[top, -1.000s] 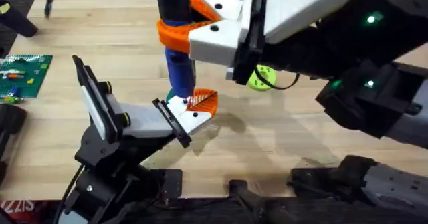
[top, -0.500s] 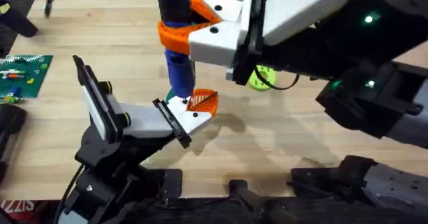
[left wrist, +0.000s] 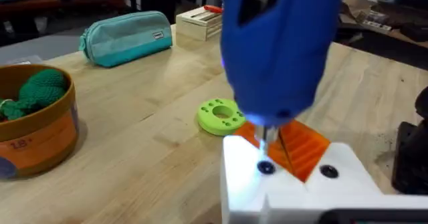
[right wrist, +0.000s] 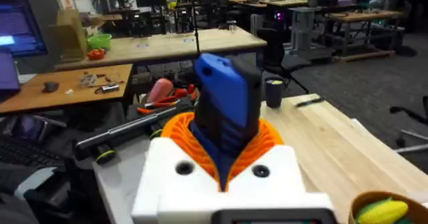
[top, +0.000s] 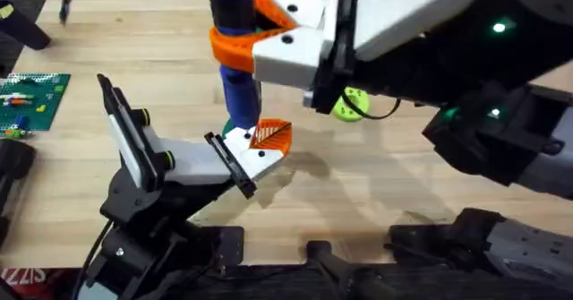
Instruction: Pick up the gripper from the table and insert it into the empty holder that is missing its gripper. Then pick up a screw, insert it into the mounting hole, and use the screwdriver to tighten it. Finally, clean up the table by picking up the vegetable and placing it into the bucket.
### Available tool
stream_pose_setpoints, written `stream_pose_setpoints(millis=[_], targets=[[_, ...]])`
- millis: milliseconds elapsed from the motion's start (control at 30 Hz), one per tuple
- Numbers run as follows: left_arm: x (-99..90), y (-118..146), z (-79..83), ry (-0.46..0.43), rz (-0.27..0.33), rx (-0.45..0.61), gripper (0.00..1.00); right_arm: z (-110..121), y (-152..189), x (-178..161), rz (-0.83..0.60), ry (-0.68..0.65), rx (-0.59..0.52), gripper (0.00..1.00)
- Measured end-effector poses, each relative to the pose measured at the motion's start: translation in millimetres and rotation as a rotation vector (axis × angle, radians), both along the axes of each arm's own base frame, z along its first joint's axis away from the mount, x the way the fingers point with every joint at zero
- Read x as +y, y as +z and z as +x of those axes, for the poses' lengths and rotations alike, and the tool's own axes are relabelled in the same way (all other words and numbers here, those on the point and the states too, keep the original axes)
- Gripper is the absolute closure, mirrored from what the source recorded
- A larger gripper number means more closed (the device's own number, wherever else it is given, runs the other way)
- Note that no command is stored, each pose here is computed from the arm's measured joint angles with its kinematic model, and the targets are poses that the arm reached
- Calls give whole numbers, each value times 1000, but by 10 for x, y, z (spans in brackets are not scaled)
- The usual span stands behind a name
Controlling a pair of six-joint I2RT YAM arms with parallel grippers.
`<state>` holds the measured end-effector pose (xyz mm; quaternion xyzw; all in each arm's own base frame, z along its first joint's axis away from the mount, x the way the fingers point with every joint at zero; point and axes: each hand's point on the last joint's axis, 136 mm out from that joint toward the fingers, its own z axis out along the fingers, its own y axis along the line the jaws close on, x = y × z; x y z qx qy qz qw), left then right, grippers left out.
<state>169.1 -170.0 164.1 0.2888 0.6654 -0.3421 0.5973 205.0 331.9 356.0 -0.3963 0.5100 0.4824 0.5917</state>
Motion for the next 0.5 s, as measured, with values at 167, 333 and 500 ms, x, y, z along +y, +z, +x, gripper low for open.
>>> stream_pose_setpoints(millis=[167, 333, 500], targets=[[0, 1, 0, 0, 0, -1, 993, -86, 262, -72, 77, 7, -75, 969], [0, 0, 0, 0, 0, 0, 993, -200, 461, -179, 121, 11, -120, 969], [0, 1, 0, 0, 0, -1, 993, -216, 479, -192, 123, 12, -125, 969]])
